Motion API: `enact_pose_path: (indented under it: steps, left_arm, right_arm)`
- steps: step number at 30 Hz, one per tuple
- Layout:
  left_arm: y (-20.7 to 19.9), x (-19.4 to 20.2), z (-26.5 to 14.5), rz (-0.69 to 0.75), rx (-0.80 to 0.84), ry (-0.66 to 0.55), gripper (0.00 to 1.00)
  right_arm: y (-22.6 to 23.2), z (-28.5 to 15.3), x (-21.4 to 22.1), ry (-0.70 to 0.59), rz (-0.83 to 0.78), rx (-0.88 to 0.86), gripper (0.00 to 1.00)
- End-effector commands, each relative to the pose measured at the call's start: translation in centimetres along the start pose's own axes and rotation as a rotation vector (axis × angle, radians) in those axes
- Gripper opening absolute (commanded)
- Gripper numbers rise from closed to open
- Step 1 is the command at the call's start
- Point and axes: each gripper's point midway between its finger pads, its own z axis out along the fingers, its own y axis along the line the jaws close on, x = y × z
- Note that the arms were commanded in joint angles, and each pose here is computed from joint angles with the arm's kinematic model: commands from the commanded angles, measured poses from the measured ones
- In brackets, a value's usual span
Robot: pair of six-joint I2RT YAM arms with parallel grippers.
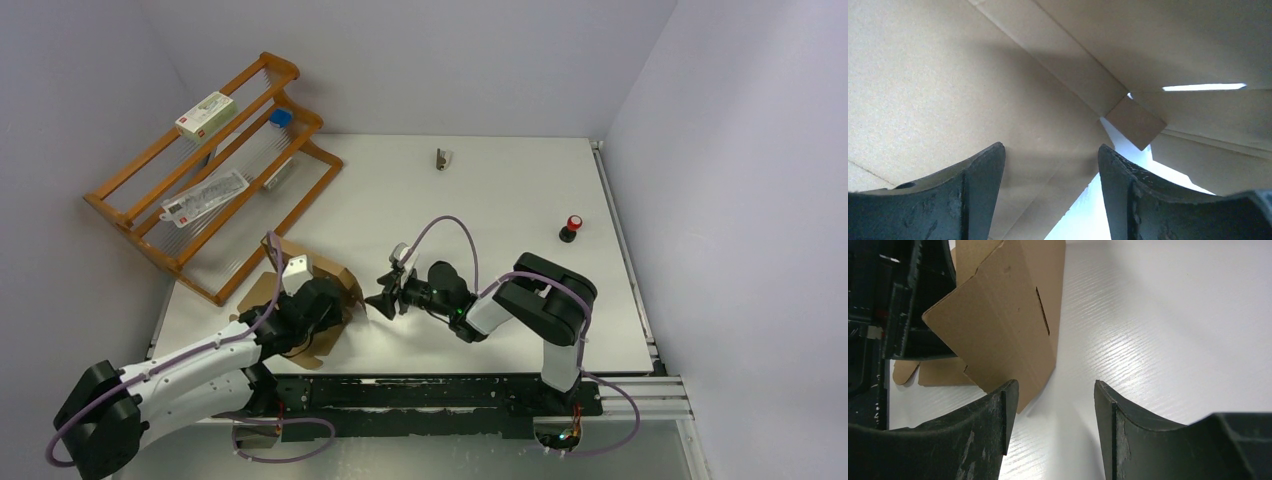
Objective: Fold the paper box
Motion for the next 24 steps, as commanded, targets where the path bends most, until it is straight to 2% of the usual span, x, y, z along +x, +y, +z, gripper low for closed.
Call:
enact_pose_path:
  steps: [1, 12, 24]
  left_arm:
    - [0.6, 1.3, 0.4, -0.014, -0.014, 0.043, 0.72]
    - [-3.3, 3.2, 1.1, 0.022, 0.169, 0.132, 0.56]
    - [-7.0, 4.8, 1.3, 0.02, 0.321, 0.201, 0.48]
  right_arm:
    - [1.0, 0.0, -1.9, -0.06, -0.016, -0.042, 0.61]
    - [0.9, 0.1, -2.5, -0.071, -0.025, -0.035, 0.61]
    - [-1.5, 0.0, -2.2, -0.061, -0.053, 0.075, 0.63]
